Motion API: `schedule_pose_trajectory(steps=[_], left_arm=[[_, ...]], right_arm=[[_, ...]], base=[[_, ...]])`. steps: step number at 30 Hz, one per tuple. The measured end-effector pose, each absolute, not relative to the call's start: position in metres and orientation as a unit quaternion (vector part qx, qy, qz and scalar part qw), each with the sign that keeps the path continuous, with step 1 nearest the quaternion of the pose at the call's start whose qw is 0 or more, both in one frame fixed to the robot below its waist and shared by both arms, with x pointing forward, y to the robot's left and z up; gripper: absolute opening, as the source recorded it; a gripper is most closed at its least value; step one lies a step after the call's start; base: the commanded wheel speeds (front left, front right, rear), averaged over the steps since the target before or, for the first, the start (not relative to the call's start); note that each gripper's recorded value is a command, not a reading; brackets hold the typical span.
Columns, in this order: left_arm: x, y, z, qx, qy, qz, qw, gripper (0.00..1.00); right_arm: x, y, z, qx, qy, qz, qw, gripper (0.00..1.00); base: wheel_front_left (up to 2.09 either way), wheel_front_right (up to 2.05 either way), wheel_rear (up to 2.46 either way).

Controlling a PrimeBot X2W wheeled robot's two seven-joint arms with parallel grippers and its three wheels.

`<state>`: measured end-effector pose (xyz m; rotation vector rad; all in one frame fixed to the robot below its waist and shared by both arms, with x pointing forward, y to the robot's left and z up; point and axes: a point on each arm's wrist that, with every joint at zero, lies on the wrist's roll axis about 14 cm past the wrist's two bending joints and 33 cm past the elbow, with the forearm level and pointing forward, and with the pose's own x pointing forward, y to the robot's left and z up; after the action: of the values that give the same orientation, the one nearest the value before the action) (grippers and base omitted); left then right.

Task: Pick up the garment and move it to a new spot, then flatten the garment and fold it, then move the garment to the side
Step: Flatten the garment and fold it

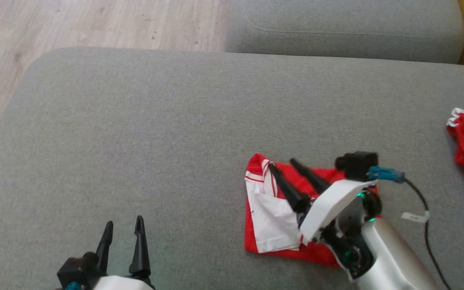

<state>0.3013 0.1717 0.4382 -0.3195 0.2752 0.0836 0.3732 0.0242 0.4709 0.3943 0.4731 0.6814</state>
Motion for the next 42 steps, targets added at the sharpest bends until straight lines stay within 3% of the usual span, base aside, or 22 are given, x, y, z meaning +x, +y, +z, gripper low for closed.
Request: schedule_pose_trajectory(steps=[9,16,18,20,25,42], left_arm=[[0.306,0.152,0.44,-0.163,0.137,0.013,0.977,1.0],[0.307,0.148,0.44,-0.164,0.138,0.007,0.977,1.0],[0.307,0.149,0.439,-0.164,0.139,0.008,0.977,1.0],[0.308,0.149,0.438,-0.163,0.142,0.008,0.976,1.0],[0.307,0.151,0.436,-0.163,0.145,0.011,0.976,1.0],[0.304,0.177,0.44,-0.153,0.132,0.05,0.978,1.0]], right_arm=[[0.41,-0.037,0.514,0.138,0.088,0.242,0.956,1.0],[0.401,-0.087,0.476,0.09,0.121,0.175,0.973,1.0],[0.394,-0.094,0.462,0.087,0.142,0.167,0.972,0.44],[0.388,-0.1,0.448,0.07,0.162,0.164,0.971,0.0],[0.379,-0.094,0.426,0.05,0.198,0.182,0.962,0.0],[0.303,0.037,0.393,0.024,0.268,0.39,0.881,0.0]], base=[[0.0,0.0,0.0],[0.0,0.0,0.0],[0.0,0.0,0.0],[0.0,0.0,0.0],[0.0,0.0,0.0],[0.0,0.0,0.0]])
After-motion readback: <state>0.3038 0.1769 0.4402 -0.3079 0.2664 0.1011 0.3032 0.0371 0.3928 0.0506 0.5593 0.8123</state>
